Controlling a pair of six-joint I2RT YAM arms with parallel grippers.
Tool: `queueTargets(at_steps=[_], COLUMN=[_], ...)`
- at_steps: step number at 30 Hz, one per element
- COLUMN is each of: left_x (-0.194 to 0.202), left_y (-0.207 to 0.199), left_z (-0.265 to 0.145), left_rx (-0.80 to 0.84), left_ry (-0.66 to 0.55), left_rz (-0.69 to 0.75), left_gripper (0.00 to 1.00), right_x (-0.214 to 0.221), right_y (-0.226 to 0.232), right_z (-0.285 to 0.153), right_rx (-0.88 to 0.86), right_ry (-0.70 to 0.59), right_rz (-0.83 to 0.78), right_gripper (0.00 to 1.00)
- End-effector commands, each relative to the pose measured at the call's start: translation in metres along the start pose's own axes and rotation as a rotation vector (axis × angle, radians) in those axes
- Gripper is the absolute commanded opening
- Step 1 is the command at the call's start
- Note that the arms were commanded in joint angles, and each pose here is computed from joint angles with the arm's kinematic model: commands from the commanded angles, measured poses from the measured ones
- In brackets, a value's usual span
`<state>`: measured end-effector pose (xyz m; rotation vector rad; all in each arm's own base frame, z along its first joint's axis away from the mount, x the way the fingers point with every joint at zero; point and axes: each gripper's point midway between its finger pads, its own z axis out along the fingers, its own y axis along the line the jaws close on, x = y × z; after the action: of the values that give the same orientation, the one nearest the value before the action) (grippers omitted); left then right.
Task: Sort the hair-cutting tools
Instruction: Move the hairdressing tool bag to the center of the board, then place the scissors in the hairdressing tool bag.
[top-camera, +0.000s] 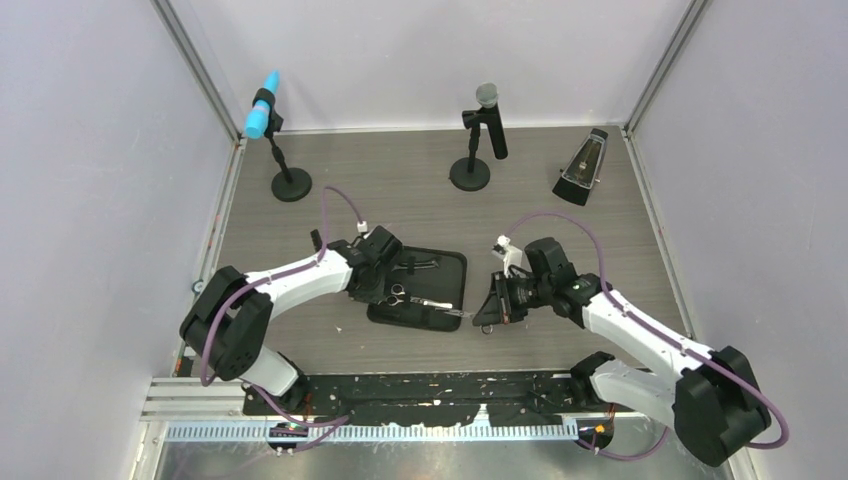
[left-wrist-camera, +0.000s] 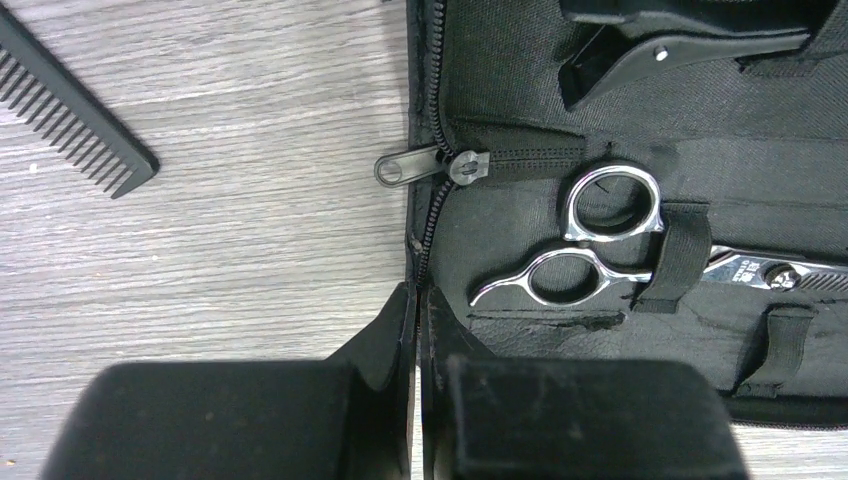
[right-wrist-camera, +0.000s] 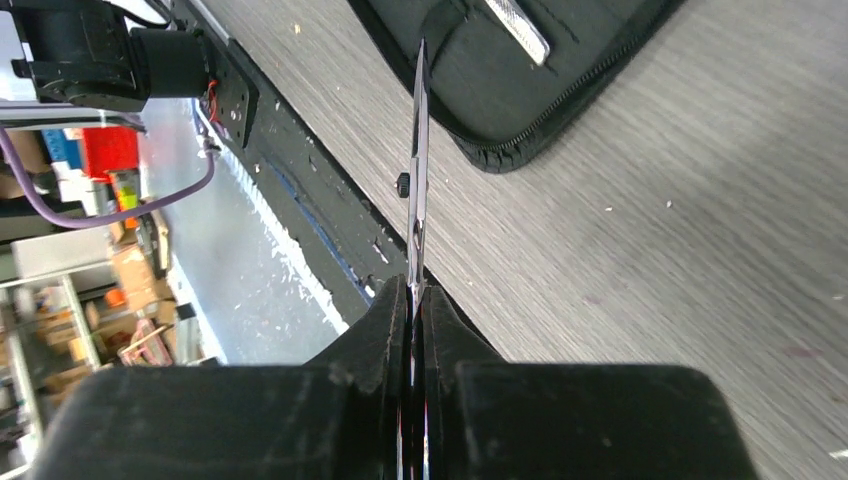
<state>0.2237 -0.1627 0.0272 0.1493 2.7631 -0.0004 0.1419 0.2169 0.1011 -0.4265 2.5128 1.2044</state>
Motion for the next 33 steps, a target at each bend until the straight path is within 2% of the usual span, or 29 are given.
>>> queueTargets(at_steps=[1, 6, 18, 33], left_x=[-0.004, 0.008, 0.009, 0.012], left_y=[0.011, 0.01, 0.007, 0.01], left_z=[-0.006, 0.0, 0.002, 0.005], left_rx=[-0.029, -0.024, -0.004, -0.026], left_ry=[-0.016, 0.052, 0.055, 0.072], left_rz=[0.035, 0.062, 0.069, 0.087], left_gripper=[0.01, 0.02, 0.03, 0.03], right_x=[-0.003, 0.01, 0.017, -0.009], right_y=[0.015, 0.004, -0.014, -0.013], right_z=[0.012, 0.021, 0.046, 0.051], right_rx=[-0.142, -0.147, -0.181, -0.236], right_ry=[-0.005, 0.031, 0.067, -0.027], right_rz=[0.025, 0.067, 0.098, 0.015], right_gripper=[0.05, 0.05, 0.06, 0.07])
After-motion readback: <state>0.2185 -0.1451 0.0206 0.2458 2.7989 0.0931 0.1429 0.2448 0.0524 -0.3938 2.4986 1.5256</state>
